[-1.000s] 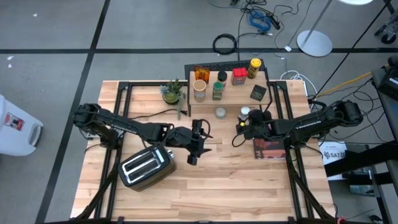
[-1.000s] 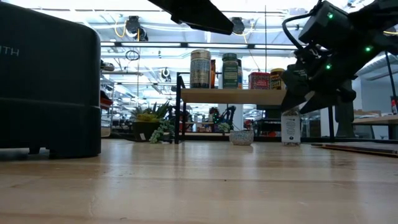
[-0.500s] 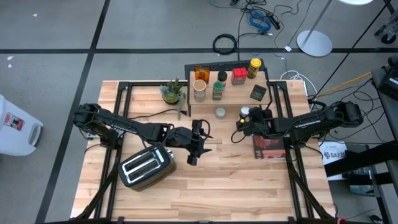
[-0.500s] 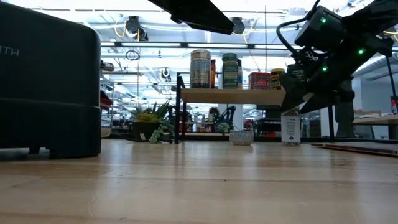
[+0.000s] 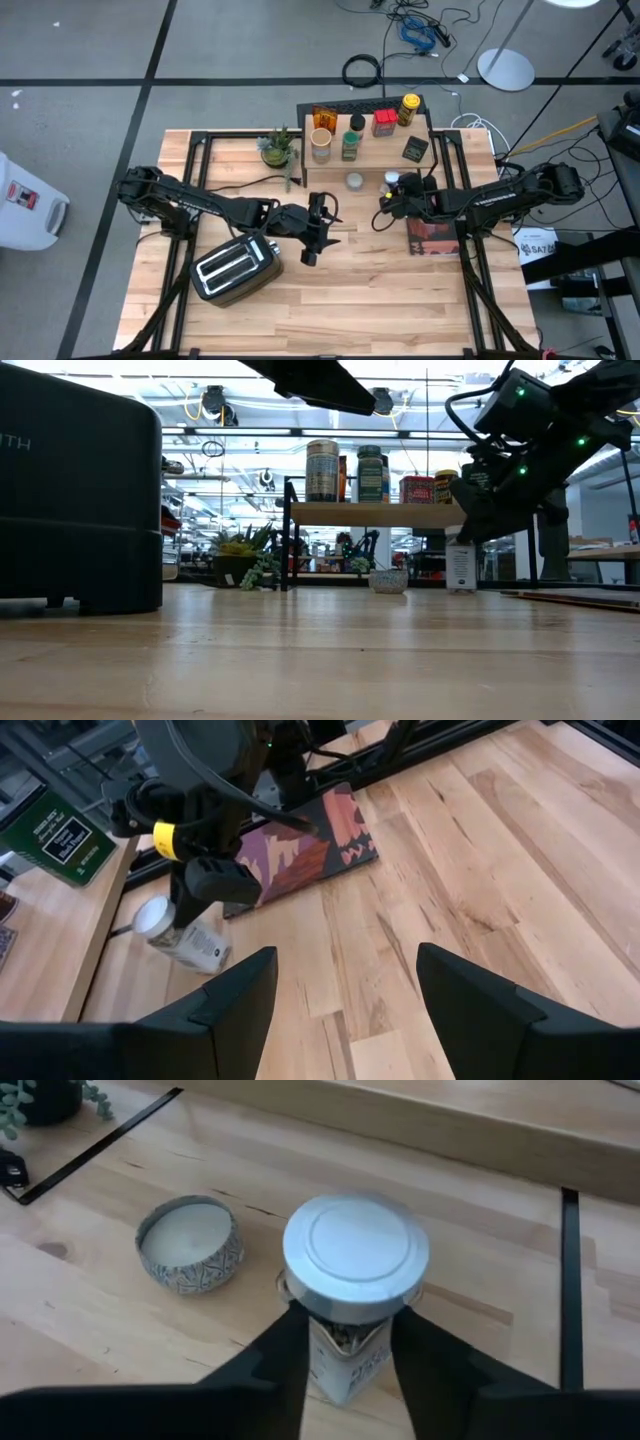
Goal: Shelf spices
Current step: Put the white seasoning bottle on the shelf
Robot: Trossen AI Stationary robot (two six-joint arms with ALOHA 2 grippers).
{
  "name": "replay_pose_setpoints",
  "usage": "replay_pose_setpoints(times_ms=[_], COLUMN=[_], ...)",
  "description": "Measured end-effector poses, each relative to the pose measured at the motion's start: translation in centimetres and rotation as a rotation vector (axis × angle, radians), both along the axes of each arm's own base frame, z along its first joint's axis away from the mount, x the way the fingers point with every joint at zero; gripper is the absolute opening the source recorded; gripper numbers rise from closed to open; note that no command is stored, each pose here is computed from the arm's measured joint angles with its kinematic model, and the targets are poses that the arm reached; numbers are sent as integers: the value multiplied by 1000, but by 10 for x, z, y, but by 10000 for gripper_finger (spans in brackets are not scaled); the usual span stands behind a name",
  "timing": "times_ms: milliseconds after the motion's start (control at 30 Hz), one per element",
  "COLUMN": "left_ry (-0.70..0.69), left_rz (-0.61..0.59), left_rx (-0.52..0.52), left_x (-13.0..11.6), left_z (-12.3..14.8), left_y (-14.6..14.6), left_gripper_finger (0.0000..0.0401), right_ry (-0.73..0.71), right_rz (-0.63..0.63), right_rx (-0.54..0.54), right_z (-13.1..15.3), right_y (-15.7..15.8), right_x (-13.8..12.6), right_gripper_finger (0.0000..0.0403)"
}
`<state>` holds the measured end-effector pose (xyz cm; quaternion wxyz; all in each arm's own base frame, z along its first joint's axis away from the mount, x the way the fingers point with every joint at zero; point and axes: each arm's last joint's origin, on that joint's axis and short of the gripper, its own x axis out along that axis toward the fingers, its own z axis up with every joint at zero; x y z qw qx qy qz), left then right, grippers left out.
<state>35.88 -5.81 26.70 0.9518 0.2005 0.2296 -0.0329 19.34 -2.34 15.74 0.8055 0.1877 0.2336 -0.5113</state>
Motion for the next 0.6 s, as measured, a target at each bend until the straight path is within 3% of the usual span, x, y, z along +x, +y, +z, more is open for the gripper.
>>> replay_pose_setpoints(times_ms=[167, 367, 500, 600], left_ry=[5, 18, 29, 32], left_rz=[0, 1, 2, 3], left_rx=[0, 3, 1, 1], left_x=[0, -1, -1, -1], left_z=[0, -2, -3, -3], left_y=[0, 0, 0, 0], left_gripper_finger=[249, 249, 249, 249], right_ry=[2, -4, 21, 29], right_rz=[21, 56, 140, 201], right_rx=[9, 24, 59, 88], right_z=[0, -1, -2, -2], right_y=[3, 11, 18, 25], right_x=[0, 1, 2, 2], right_gripper_finger=[89, 80, 94, 134])
